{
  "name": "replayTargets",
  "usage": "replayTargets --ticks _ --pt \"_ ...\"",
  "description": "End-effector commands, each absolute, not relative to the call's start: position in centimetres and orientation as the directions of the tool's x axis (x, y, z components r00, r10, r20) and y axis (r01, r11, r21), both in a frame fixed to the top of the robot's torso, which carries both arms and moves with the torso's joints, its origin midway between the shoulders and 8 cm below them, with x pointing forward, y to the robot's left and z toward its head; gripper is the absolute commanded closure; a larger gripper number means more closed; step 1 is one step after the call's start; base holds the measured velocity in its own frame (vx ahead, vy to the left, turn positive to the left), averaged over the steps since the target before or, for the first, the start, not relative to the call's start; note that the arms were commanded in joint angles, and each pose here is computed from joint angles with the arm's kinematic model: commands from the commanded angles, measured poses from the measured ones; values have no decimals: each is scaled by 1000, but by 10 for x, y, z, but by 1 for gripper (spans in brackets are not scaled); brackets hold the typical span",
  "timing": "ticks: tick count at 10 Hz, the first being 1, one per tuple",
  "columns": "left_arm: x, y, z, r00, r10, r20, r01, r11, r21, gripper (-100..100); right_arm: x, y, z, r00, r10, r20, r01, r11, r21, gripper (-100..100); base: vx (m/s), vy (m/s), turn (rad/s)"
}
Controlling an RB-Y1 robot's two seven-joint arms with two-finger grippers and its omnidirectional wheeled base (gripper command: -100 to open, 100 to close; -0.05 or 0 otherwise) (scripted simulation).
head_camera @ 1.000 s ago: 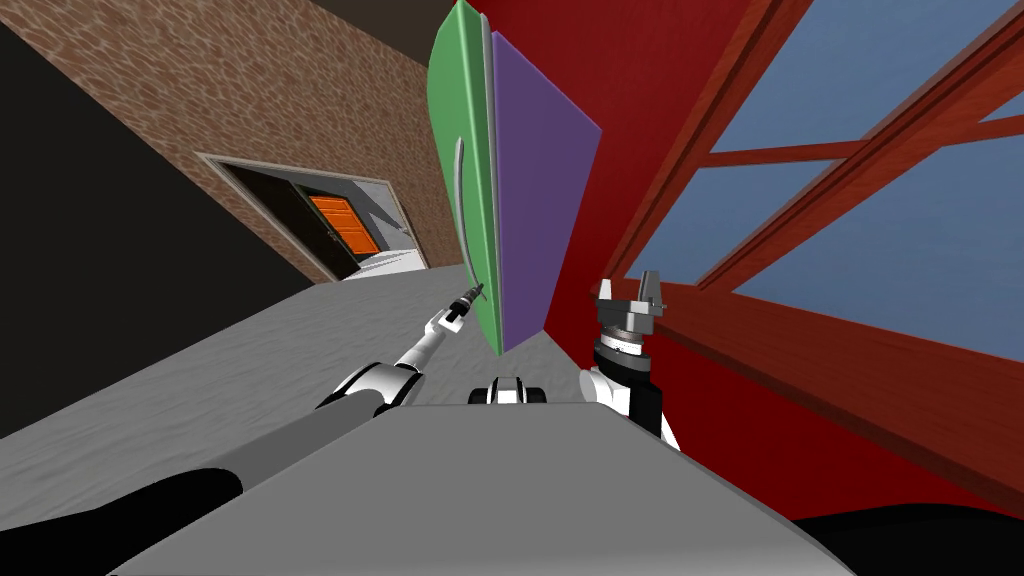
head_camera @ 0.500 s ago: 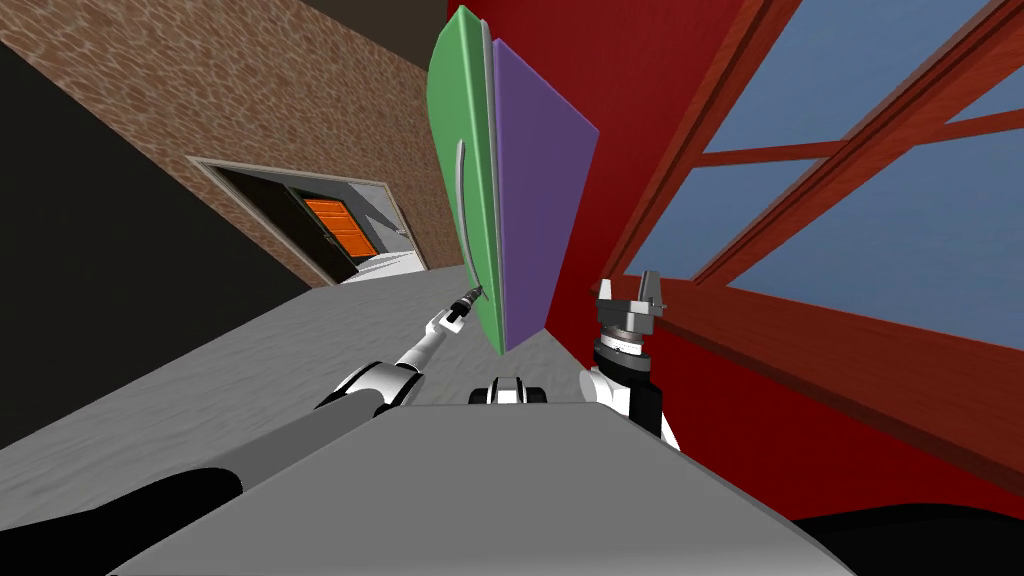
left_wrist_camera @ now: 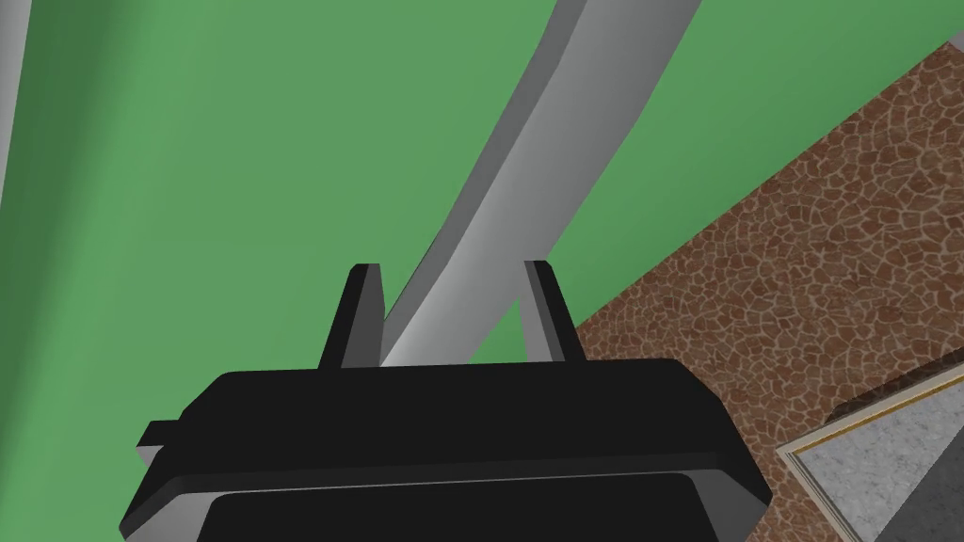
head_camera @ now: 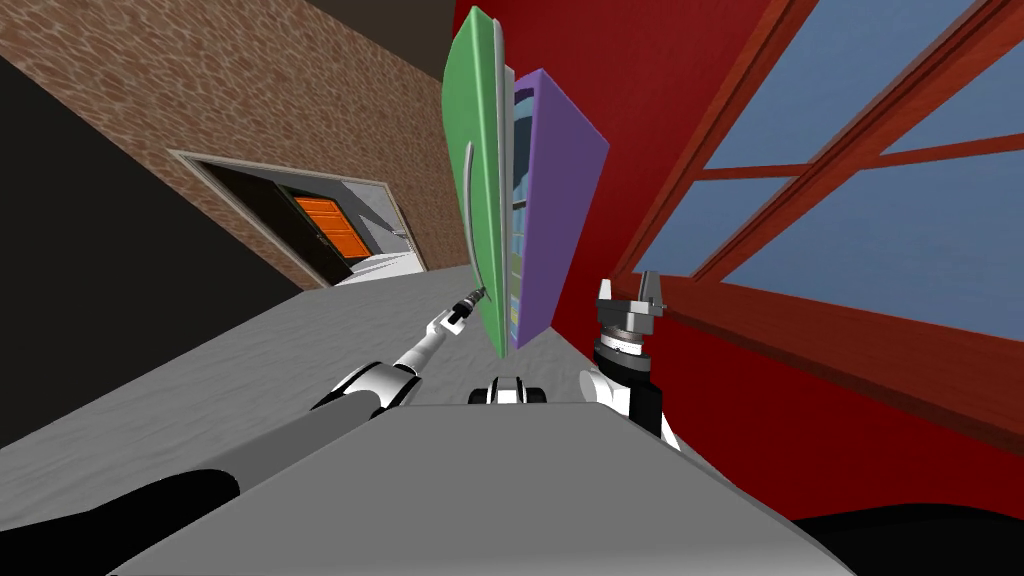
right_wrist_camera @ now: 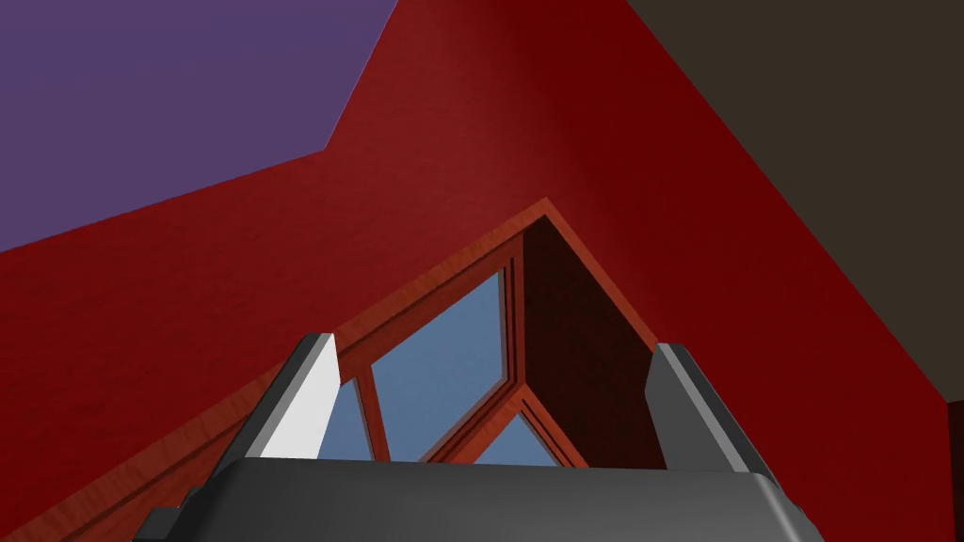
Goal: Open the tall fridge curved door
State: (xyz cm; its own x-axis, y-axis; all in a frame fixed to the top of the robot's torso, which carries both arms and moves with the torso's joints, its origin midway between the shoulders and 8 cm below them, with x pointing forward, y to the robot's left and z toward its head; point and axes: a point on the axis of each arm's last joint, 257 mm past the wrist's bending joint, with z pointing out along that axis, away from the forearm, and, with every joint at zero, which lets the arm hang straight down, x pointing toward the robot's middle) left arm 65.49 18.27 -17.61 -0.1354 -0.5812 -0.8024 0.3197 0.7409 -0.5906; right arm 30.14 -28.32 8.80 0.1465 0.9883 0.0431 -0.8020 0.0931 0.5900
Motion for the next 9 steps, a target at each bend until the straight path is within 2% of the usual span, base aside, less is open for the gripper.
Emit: replayTargets --ticks 1,8,9 --pt "658 178 -162 -134 -583 -801 352 727 -589 100 301 -283 88 147 988 43 -802 93 590 0 -68 350 -78" --pt "645 144 -163 -212 -561 -800 434 680 -592 100 301 -283 88 147 988 43 -802 93 590 0 -72 367 -93" --pt "644 145 -170 -212 -559 -801 423 687 -591 100 301 -283 88 147 988 43 -802 93 590 0 -45 180 -20"
